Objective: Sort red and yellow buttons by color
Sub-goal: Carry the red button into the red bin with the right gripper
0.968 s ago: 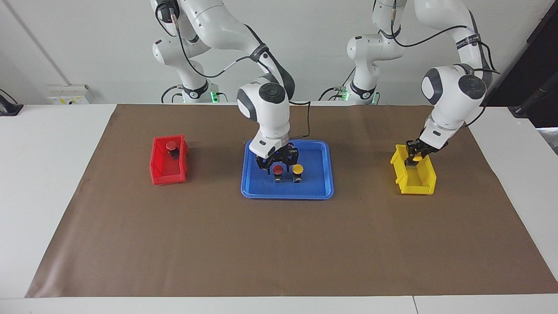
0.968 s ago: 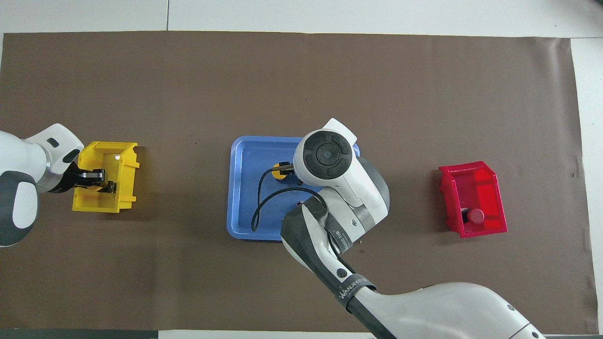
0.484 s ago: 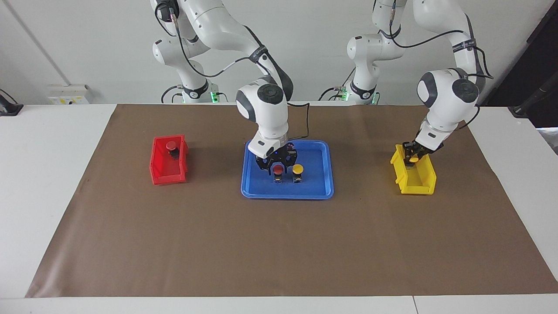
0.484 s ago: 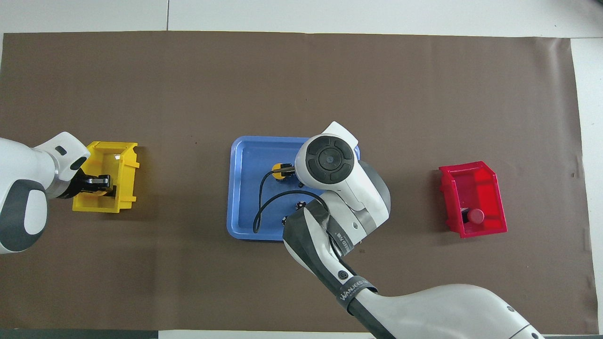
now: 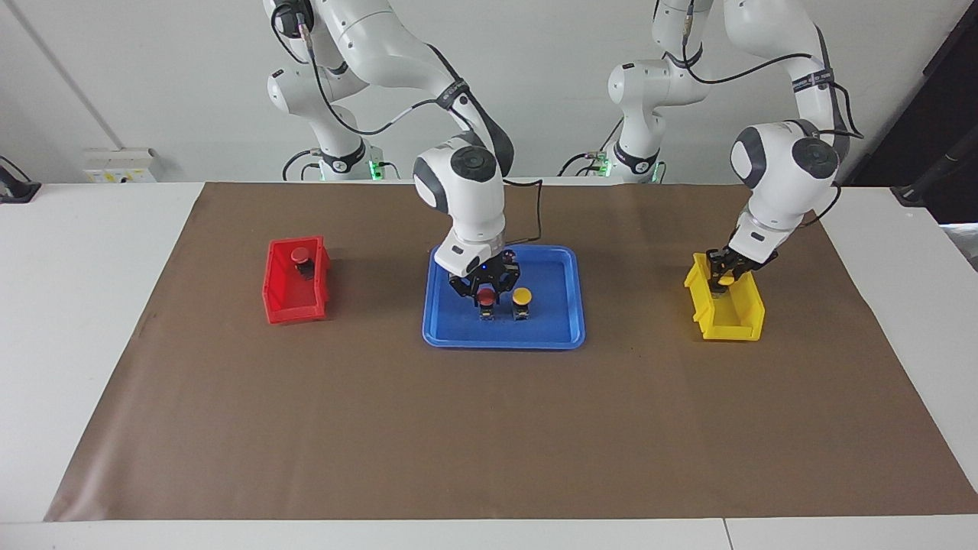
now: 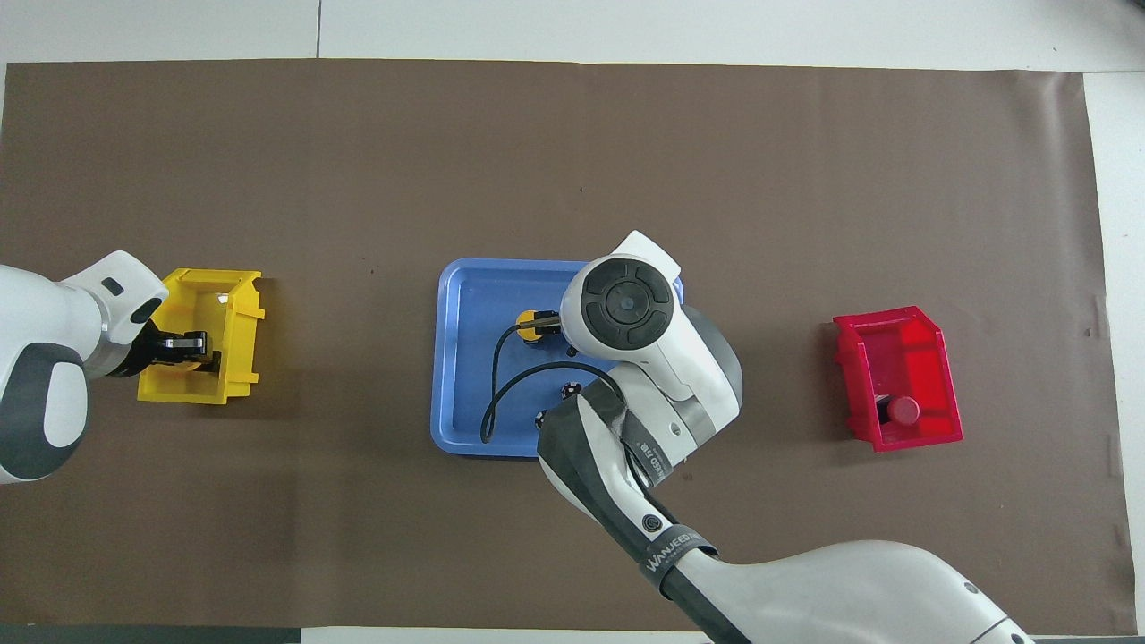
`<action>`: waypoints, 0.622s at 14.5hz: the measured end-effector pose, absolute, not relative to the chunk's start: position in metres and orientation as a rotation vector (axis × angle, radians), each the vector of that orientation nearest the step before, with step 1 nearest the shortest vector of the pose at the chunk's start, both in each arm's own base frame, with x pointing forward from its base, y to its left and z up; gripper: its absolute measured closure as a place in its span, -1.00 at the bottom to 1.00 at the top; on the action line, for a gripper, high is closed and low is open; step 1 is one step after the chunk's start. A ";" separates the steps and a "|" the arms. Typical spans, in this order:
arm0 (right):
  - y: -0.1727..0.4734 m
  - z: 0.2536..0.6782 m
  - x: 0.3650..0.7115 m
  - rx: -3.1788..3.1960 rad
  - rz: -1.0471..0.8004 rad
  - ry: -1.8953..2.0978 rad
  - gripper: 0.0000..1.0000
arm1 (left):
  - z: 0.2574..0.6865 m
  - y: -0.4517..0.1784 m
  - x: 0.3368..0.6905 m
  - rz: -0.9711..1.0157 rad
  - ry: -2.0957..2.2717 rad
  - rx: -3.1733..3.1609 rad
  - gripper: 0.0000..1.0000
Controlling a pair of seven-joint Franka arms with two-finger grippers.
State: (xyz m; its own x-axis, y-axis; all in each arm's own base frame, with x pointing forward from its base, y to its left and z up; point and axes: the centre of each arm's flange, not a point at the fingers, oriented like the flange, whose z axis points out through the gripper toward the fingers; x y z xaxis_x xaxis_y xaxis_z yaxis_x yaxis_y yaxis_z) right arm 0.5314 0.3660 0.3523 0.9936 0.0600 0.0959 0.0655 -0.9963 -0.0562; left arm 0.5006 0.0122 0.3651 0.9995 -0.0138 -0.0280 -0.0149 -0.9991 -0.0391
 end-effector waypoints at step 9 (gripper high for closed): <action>0.155 0.481 0.566 -3.154 -0.005 -0.202 0.17 | 0.384 0.018 0.508 0.042 0.003 -3.101 -0.30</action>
State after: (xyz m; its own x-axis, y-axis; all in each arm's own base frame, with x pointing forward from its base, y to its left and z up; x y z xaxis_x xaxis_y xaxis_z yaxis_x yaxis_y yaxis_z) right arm 0.5663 0.1552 0.4810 0.9918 0.1278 0.0019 0.1277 -0.9916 0.0193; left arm 0.5075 0.0181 0.3845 0.9996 -0.0015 -0.0272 -0.0026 -0.9992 -0.0400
